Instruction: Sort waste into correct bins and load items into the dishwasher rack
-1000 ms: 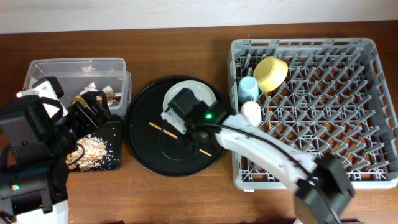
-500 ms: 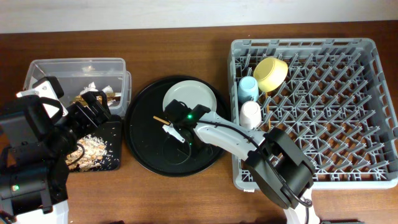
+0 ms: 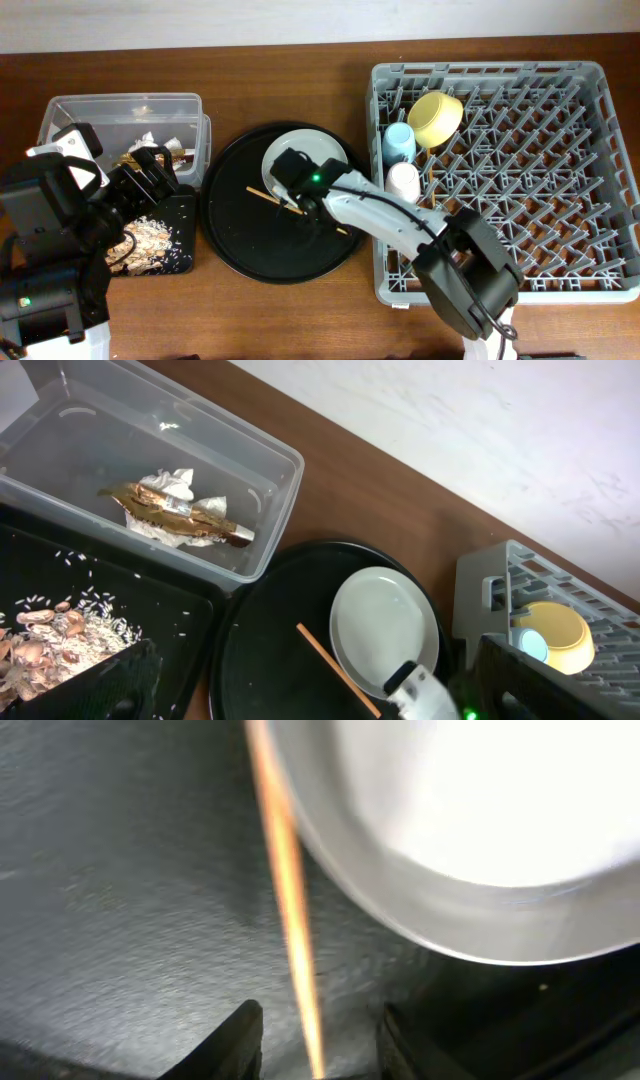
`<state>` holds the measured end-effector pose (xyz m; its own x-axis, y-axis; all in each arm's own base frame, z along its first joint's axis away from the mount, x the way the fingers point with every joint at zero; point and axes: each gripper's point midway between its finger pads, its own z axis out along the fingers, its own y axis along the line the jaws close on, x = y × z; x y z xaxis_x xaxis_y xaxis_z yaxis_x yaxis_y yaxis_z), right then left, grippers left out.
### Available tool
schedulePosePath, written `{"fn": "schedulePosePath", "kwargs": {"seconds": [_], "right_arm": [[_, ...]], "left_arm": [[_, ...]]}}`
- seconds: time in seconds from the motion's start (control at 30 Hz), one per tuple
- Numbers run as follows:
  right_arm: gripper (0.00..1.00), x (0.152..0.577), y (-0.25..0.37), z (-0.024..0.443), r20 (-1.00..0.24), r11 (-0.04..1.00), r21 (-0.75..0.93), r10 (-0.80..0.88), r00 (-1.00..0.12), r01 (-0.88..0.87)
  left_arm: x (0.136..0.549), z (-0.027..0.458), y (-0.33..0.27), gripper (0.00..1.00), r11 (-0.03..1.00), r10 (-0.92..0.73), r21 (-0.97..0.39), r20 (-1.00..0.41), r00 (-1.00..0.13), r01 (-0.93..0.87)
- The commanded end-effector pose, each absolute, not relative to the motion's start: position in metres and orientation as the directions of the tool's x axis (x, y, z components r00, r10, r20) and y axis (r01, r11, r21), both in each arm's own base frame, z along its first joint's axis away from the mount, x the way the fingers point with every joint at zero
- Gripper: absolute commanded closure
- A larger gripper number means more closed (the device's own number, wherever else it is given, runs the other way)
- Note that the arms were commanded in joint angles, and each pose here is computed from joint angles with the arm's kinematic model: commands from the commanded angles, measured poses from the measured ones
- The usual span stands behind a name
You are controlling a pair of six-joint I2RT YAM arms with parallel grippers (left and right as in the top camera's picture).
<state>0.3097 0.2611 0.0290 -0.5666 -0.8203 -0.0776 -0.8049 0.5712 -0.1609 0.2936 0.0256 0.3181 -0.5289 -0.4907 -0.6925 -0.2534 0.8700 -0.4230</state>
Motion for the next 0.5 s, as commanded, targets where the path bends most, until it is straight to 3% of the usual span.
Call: {"fn": "schedulePosePath", "kwargs": {"seconds": [0.0,0.2,0.47], "right_arm": [[0.62,0.321,0.250,0.025,-0.083,0.601,-0.169,-0.799,-0.596,-0.781],[0.62,0.305,0.266,0.008,-0.092,0.602,-0.022,-0.796,-0.598,-0.798],[0.62,0.294,0.255,-0.016,-0.071,0.603,-0.026,-0.797,-0.600,-0.798]], "left_arm": [[0.294,0.322,0.028,0.01,0.880,-0.473,-0.406,-0.710,-0.521,-0.245],[0.294,0.322,0.028,0.01,0.880,-0.473,-0.406,-0.710,-0.521,-0.245],[0.294,0.322,0.028,0.01,0.880,-0.473,-0.406,-0.710,-0.521,-0.245]]}}
